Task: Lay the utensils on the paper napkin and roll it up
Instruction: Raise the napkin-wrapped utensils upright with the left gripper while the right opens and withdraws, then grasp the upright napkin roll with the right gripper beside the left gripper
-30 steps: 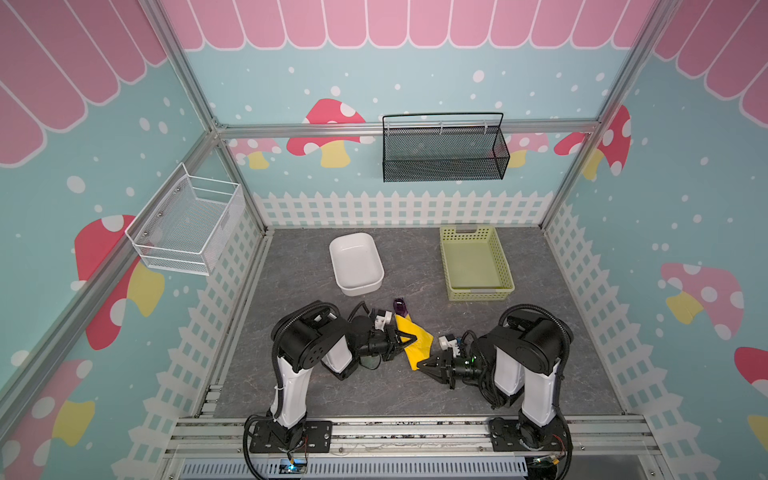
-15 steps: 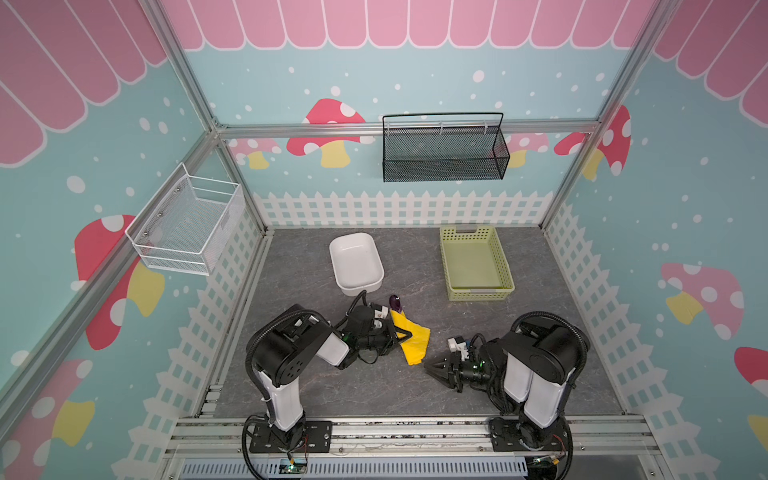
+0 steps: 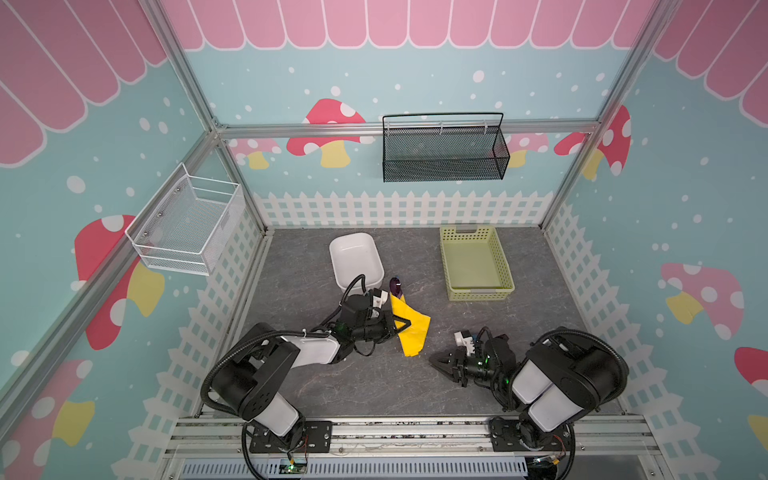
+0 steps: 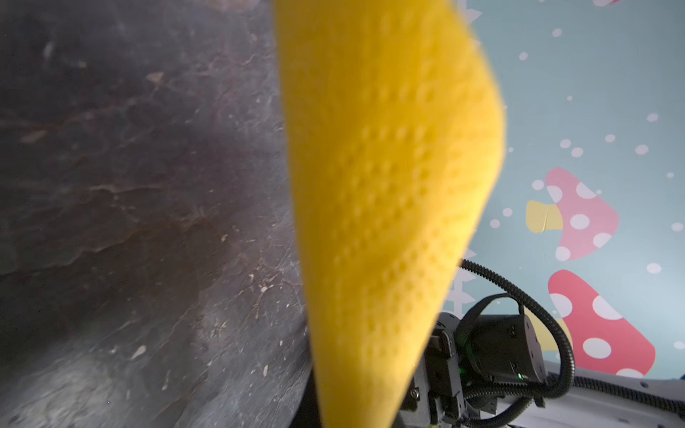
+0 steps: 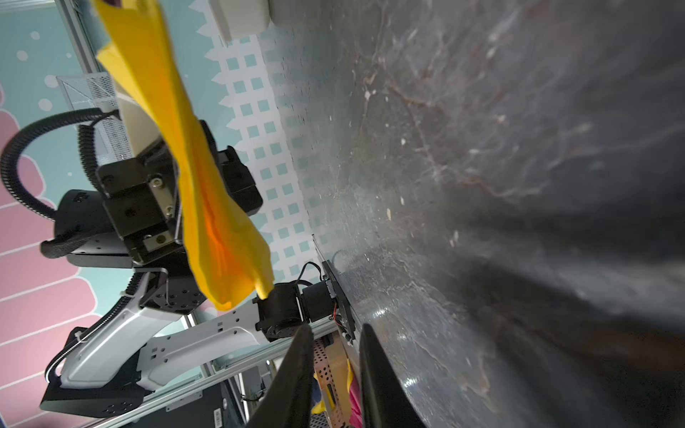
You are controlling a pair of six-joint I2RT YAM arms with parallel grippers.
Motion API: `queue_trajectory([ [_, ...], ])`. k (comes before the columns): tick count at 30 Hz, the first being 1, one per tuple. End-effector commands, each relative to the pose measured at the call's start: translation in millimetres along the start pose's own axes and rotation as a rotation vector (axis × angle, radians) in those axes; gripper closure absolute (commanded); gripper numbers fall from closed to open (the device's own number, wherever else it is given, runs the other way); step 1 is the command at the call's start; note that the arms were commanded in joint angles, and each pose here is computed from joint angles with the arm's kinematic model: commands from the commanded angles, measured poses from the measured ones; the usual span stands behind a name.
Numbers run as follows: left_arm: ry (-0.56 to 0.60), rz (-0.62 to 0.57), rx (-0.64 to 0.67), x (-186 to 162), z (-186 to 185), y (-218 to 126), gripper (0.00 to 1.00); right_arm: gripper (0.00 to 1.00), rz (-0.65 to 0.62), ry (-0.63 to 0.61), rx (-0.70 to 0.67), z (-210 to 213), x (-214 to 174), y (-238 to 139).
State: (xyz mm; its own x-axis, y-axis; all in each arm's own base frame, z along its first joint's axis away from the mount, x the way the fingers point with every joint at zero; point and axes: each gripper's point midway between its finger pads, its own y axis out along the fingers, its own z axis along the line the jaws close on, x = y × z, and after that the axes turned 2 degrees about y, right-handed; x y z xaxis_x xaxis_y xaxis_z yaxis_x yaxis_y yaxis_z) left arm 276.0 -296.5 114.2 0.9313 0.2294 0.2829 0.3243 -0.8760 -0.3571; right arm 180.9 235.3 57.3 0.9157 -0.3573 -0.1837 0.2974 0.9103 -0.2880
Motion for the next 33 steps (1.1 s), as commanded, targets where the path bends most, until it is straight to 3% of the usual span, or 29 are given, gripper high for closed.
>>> queue_trajectory([
  [1,0.242,-0.073,-0.051,22.5,-43.8,-16.7,1.00,0.75,-0.024,-0.040,-0.080,-7.7,10.3,-3.7],
  [7,0.553,-0.160,-0.112,37.9,-114.1,-56.5,1.00,0.72,-0.210,-0.407,-0.162,61.3,56.6,-26.0],
  [10,0.685,-0.206,-0.170,41.9,-148.3,-74.9,1.00,0.71,-0.304,-0.614,-0.111,118.4,64.9,-46.1],
  [15,0.842,-0.248,-0.318,43.6,-207.1,-97.3,1.00,0.66,-0.392,-0.960,0.035,212.8,49.0,-76.4],
  [20,0.940,-0.231,-0.472,38.7,-256.0,-113.1,1.00,0.50,-0.390,-1.261,0.188,286.2,10.4,-99.2],
  [26,1.012,-0.185,-0.584,25.7,-288.8,-123.2,1.00,0.24,-0.309,-1.439,0.361,331.2,-27.6,-110.1],
  [33,1.051,-0.153,-0.595,13.7,-299.6,-119.9,1.00,0.22,-0.139,-1.550,0.489,366.5,-51.5,-106.5],
])
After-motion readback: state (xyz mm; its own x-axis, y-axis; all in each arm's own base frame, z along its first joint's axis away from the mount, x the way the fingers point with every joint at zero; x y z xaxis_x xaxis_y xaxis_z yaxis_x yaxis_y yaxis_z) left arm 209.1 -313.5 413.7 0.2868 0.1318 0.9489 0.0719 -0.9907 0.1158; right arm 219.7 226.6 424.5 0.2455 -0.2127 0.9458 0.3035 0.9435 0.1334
